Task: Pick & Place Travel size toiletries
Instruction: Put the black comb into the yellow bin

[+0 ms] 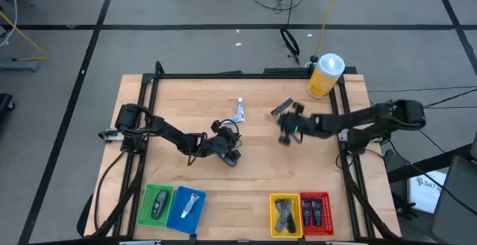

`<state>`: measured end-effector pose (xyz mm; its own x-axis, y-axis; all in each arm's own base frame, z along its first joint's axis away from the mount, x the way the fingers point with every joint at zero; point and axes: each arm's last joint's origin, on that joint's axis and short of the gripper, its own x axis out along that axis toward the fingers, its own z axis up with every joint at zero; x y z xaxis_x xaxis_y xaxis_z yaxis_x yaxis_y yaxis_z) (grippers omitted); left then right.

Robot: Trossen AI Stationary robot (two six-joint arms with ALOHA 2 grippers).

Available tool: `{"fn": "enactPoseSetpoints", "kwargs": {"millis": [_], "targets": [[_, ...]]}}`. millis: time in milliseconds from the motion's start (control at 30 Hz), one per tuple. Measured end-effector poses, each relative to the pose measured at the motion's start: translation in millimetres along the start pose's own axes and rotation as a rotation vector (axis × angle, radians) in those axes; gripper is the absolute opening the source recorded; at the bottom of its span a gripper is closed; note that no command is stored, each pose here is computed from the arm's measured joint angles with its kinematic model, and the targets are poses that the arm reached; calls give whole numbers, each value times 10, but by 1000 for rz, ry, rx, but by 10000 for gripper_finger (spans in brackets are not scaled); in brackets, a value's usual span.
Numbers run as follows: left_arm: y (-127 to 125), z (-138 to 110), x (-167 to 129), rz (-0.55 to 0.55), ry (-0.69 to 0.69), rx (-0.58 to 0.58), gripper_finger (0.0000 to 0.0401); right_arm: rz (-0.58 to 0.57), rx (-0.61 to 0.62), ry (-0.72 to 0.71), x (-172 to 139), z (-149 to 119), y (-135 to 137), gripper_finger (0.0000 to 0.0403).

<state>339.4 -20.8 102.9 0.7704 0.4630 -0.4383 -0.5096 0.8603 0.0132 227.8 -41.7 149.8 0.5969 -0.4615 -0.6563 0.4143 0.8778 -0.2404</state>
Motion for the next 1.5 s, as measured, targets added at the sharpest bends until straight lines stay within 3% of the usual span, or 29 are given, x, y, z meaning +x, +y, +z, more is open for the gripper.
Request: {"fn": "enactPoseSetpoints", "kwargs": {"millis": [100, 167, 300, 433, 567, 667, 800, 867, 1000, 1267, 1500], "targets": [[12, -1, 6, 8, 2, -2, 37, -110, 237, -109, 222, -147, -393, 85], [32, 4, 17, 18, 2, -5, 37, -134, 312, -120, 306, -208, -588, 74], [94, 25, 52, 52, -7, -24, 37, -89, 369, -22, 474, -272, -776, 44], [157, 45, 86, 75, -11, -42, 37, -40, 339, 53, 598, -315, -760, 12], [188, 81, 109, 71, -32, -64, 37, 108, 302, 30, 635, -280, -595, 4], [177, 142, 134, -31, -43, -88, 37, 327, 234, 0, 609, -228, -347, 8], [122, 283, 170, -199, -70, -113, 37, 712, -80, -78, 469, -204, 85, 3], [89, 347, 184, -239, -80, -95, 37, 742, -171, -130, 368, -172, 218, 1], [9, 475, 216, -330, -90, -11, 37, 660, -151, -165, 255, -96, 362, 3], [-232, 520, 539, -505, -76, 129, 37, 860, -133, -50, 10, -196, 726, 1], [-350, 430, 797, -506, 13, 144, 37, 958, -130, 35, -162, -298, 974, 0]]}}
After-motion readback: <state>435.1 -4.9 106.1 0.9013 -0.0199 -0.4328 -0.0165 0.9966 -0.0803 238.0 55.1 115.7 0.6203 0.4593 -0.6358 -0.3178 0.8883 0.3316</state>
